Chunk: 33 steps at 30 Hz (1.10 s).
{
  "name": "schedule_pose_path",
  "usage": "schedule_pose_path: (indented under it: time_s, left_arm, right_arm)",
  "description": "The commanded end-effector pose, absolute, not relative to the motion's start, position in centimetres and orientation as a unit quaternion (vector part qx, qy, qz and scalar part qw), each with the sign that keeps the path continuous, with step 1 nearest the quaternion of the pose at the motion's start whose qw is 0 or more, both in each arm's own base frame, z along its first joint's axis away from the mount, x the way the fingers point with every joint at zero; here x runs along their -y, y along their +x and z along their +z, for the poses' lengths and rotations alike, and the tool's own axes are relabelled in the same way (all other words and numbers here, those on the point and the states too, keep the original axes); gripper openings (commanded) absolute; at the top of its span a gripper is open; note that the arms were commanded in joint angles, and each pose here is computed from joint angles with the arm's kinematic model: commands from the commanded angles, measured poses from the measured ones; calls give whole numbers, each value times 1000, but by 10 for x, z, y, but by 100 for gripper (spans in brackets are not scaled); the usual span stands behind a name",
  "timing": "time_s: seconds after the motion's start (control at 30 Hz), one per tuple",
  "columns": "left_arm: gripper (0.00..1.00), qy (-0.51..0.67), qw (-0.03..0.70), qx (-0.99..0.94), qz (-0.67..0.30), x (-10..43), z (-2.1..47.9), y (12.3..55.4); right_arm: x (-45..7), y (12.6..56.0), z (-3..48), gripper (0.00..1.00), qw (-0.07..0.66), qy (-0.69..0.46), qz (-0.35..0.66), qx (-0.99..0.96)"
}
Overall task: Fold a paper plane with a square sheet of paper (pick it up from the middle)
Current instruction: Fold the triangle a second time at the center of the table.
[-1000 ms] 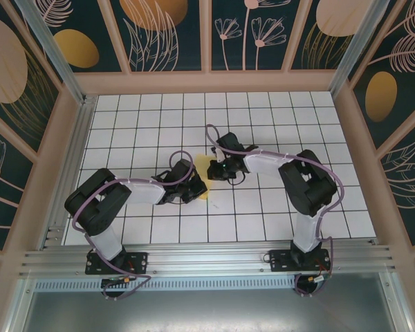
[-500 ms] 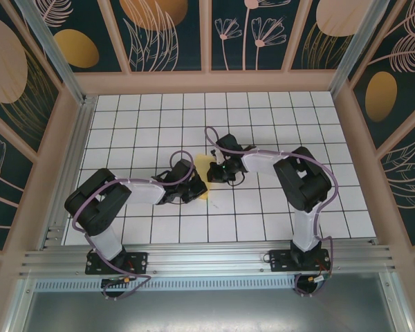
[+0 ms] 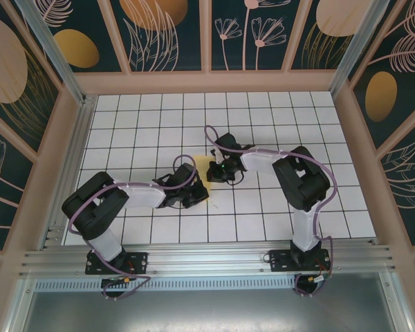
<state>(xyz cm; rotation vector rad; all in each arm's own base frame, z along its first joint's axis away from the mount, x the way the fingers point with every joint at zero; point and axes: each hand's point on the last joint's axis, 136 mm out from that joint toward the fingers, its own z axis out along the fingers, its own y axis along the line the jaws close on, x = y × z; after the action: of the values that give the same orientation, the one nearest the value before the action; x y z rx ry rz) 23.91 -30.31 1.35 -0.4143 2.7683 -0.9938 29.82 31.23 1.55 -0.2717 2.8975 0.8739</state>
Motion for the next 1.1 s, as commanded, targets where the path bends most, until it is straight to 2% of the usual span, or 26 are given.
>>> schedule_pose_path:
  time_s: [0.0,0.57,0.9,1.07]
  left_arm:
    - [7,-116,57,-941,-312,301,7,220]
    - [7,-64,39,-943,-323,315,12,202]
    - [9,-154,140,-896,-393,307,66,238]
    - [9,-180,141,-899,-373,295,55,246]
  right_arm:
    - [-285,290,-27,6,26,-63,211,-975]
    - [-284,288,-29,6,26,-63,205,-976]
    - [-285,289,-30,5,24,-59,208,-976]
    - [-285,288,-31,5,22,-61,209,-976]
